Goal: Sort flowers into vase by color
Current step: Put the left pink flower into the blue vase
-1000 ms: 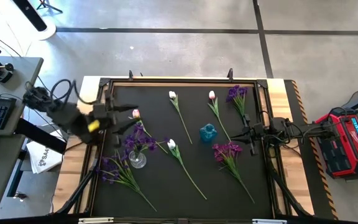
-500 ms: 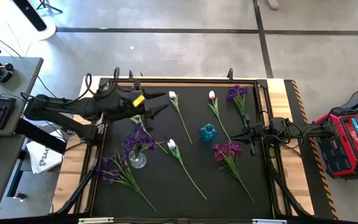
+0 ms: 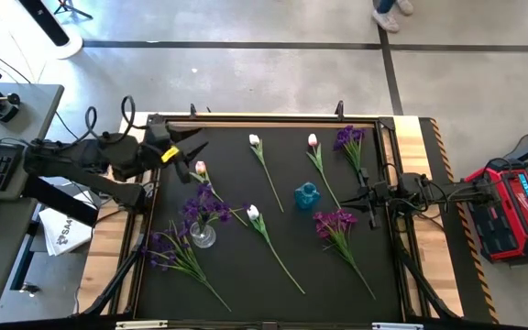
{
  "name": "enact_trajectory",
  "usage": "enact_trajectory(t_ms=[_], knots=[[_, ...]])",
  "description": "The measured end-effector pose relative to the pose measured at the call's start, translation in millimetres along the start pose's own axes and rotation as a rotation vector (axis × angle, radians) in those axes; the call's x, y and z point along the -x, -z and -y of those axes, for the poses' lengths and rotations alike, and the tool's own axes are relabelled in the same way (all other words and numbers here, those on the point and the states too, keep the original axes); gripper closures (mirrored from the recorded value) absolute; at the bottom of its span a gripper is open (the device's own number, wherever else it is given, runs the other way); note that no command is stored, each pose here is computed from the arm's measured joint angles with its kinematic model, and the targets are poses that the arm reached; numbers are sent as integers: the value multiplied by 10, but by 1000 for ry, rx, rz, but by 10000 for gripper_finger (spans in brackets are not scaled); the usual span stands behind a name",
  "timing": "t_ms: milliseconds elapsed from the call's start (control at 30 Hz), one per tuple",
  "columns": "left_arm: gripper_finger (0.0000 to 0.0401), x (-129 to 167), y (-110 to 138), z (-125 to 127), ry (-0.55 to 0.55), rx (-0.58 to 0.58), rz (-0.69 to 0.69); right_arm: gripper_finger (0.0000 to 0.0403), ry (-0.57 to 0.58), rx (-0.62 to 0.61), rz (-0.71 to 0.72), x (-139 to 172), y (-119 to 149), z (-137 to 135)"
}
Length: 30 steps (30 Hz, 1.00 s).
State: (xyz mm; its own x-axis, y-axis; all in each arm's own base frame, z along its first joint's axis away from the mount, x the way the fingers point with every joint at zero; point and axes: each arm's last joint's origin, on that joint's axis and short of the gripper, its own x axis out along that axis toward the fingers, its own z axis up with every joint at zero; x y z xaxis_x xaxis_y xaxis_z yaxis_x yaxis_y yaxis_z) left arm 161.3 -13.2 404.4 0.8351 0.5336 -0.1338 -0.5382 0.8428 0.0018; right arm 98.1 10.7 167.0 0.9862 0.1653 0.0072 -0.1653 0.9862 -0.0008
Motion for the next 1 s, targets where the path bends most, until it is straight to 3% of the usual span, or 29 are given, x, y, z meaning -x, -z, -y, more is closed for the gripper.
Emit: enact_trajectory(t_ms=[267, 500, 633, 733, 1000], knots=[[215, 110, 374, -130, -122, 65, -29, 402, 0, 0, 0, 0, 0, 0], [215, 195, 586, -290, -268, 238, -90, 402, 0, 0, 0, 0, 0, 0], [215, 212, 733, -354, -302, 359, -200, 402, 0, 0, 0, 0, 0, 0], [215, 201, 863, -406, -386, 410, -305, 402, 0, 0, 0, 0, 0, 0], [215, 30, 1082, -434, -570, 415, -558, 402, 0, 0, 0, 0, 0, 0]])
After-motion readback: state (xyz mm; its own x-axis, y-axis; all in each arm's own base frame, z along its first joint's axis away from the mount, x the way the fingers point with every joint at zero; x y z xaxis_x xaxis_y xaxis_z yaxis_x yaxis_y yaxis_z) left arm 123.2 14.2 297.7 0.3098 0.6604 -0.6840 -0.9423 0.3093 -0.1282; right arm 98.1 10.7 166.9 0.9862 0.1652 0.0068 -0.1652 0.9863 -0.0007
